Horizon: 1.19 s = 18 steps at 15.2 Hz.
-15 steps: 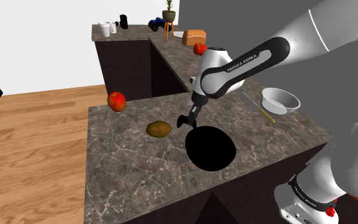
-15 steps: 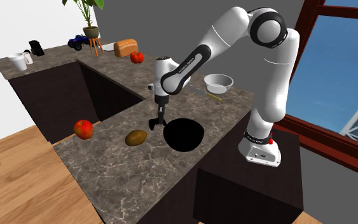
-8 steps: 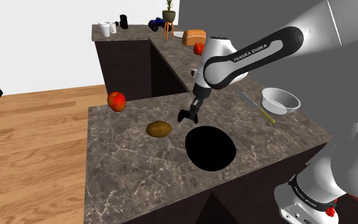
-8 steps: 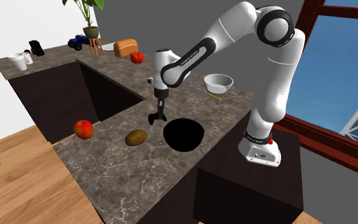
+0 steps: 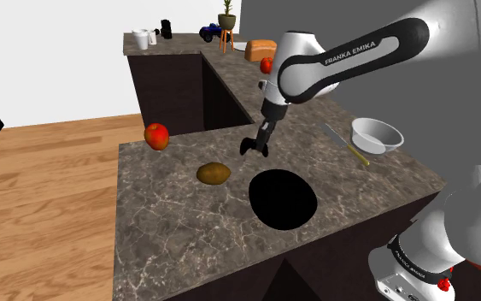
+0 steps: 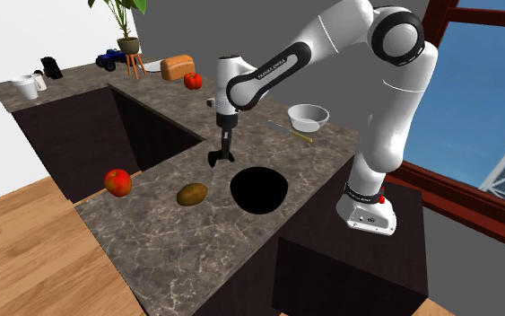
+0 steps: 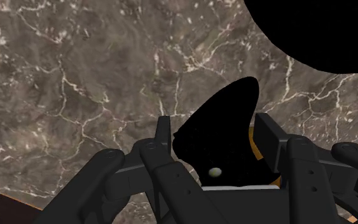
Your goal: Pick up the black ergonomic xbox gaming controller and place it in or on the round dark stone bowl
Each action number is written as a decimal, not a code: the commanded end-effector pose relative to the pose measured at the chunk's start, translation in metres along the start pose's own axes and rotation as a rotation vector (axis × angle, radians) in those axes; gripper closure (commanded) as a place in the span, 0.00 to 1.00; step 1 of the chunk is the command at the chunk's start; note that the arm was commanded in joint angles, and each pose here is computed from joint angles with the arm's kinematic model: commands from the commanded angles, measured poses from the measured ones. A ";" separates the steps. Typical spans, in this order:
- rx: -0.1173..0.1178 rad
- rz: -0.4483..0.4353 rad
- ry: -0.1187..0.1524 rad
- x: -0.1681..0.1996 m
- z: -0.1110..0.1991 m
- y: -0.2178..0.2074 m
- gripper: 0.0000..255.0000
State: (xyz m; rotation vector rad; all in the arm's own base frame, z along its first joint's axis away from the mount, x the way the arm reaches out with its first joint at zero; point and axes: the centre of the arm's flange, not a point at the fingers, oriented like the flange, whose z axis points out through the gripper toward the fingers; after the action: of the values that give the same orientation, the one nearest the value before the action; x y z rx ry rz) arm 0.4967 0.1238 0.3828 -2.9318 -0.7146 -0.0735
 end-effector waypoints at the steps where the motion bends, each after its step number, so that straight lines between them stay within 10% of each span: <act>1: 0.000 0.000 0.000 0.000 -0.010 -0.002 1.00; 8: 0.000 0.000 0.000 0.003 -0.046 -0.006 1.00; 18: 0.000 0.000 0.000 -0.099 -0.058 -0.089 1.00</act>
State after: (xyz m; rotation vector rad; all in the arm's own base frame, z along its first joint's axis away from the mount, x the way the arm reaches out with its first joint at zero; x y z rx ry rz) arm 0.3802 0.1493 0.4417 -2.9314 -0.7155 -0.0727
